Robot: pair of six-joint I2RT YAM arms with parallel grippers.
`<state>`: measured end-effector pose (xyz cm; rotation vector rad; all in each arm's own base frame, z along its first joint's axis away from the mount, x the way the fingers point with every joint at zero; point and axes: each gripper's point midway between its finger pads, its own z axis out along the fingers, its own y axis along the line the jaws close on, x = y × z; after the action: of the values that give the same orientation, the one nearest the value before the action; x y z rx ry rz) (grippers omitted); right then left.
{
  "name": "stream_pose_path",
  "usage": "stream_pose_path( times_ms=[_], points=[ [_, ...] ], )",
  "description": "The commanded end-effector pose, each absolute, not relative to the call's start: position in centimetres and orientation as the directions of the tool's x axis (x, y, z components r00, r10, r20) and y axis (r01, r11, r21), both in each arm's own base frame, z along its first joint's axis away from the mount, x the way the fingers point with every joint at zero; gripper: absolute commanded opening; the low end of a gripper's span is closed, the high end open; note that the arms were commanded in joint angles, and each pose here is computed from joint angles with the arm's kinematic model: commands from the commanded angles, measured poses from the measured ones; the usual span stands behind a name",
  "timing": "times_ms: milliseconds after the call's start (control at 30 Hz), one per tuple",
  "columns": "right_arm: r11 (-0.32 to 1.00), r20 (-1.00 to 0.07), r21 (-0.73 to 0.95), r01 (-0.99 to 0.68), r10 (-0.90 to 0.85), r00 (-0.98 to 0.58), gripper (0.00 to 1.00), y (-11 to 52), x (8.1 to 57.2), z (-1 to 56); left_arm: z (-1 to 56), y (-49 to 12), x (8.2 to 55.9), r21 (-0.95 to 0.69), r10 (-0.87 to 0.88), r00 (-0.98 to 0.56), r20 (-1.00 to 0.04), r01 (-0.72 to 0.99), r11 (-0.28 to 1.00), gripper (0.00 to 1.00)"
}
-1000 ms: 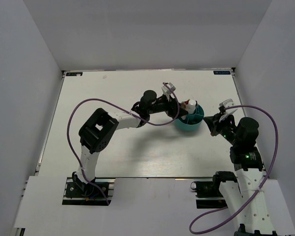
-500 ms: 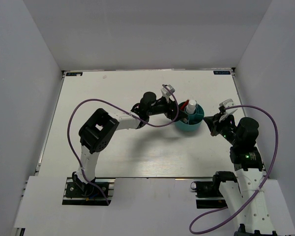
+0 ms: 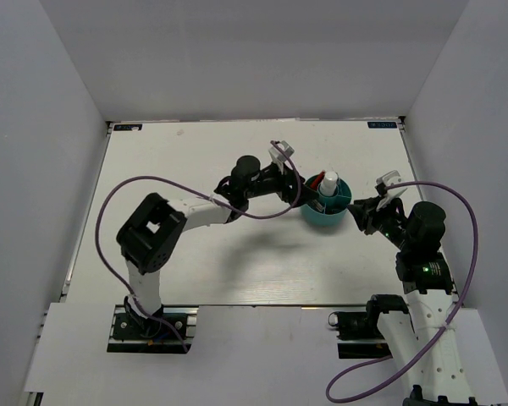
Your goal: Organize the makeup
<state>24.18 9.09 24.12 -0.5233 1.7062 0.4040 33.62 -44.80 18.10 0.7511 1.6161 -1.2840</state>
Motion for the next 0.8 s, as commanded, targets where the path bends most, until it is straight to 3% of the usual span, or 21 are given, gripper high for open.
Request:
stream_pose_path(
  times_ms=[0, 100, 233, 300, 333, 367, 400, 467, 533, 600, 633, 667, 767],
  points=[
    [0.802, -0.983, -0.043, -0.596, -0.142, -0.119, 0.35, 9.8, 23.6, 24.5, 25.7, -41.6, 33.5, -0.356, -0.165, -0.318, -0.933, 0.881, 0.312, 0.98],
    [0.736, -0.982, -0.045, -0.676, -0.158, -0.107, 0.58, 11.1, 22.6, 24.4, 25.0, -38.1, 33.9, -0.451, -0.161, -0.427, -0.890, 0.767, 0.456, 0.98],
    [0.581, -0.976, -0.032, -0.814, -0.195, -0.101, 0.66, 13.3, 20.6, 23.8, 22.4, -31.3, 34.4, -0.481, -0.160, -0.554, -0.817, 0.502, 0.719, 0.98],
    [0.484, -0.973, -0.006, -0.875, -0.206, -0.107, 0.59, 14.3, 19.3, 23.3, 22.7, -28.5, 34.4, -0.448, -0.159, -0.561, -0.813, 0.427, 0.785, 0.97],
    [0.456, -0.970, 0.019, -0.890, -0.209, -0.128, 0.51, 14.6, 19.2, 22.9, 20.9, -26.8, 33.7, -0.420, -0.112, -0.619, -0.778, 0.379, 0.825, 0.93],
    [0.426, -0.968, 0.033, -0.904, -0.212, -0.135, 0.32, 14.9, 18.8, 22.8, 20.1, -26.1, 33.2, -0.392, -0.077, -0.644, -0.762, 0.362, 0.846, 0.77],
    [0.417, -0.966, 0.042, -0.908, -0.214, -0.143, 0.21, 14.9, 18.9, 22.6, 19.8, -24.4, 34.1, -0.342, -0.079, -0.646, -0.760, 0.293, 0.893, 0.63],
    [0.416, -0.963, 0.043, -0.908, -0.225, -0.148, 0.00, 14.9, 19.3, 22.2, 16.0, -21.5, 32.9, -0.246, -0.023, -0.755, -0.655, 0.184, 0.952, 0.37],
    [0.410, -0.960, 0.048, -0.911, -0.232, -0.155, 0.00, 15.0, 19.6, 22.0, 14.3, -19.5, 32.2, -0.158, 0.024, -0.804, -0.594, 0.146, 0.977, 0.32],
    [0.407, -0.959, 0.059, -0.911, -0.230, -0.165, 0.12, 15.0, 19.9, 22.0, 12.5, -17.9, 32.4, -0.094, 0.050, -0.839, -0.541, 0.120, 0.988, 0.35],
    [0.405, -0.959, 0.063, -0.912, -0.229, -0.168, 0.18, 15.1, 19.9, 22.1, 12.5, -17.7, 32.4, -0.078, 0.067, -0.845, -0.530, 0.127, 0.989, 0.41],
    [0.408, -0.957, 0.077, -0.910, -0.225, -0.182, 0.34, 15.1, 20.1, 22.0, 12.2, -17.4, 32.9, -0.058, 0.084, -0.846, -0.527, 0.134, 0.989, 0.63],
    [0.422, -0.952, 0.099, -0.901, -0.223, -0.208, 0.51, 15.0, 20.2, 21.7, 11.6, -16.8, 34.3, -0.024, 0.107, -0.848, -0.519, 0.139, 0.990, 0.80]
  ],
)
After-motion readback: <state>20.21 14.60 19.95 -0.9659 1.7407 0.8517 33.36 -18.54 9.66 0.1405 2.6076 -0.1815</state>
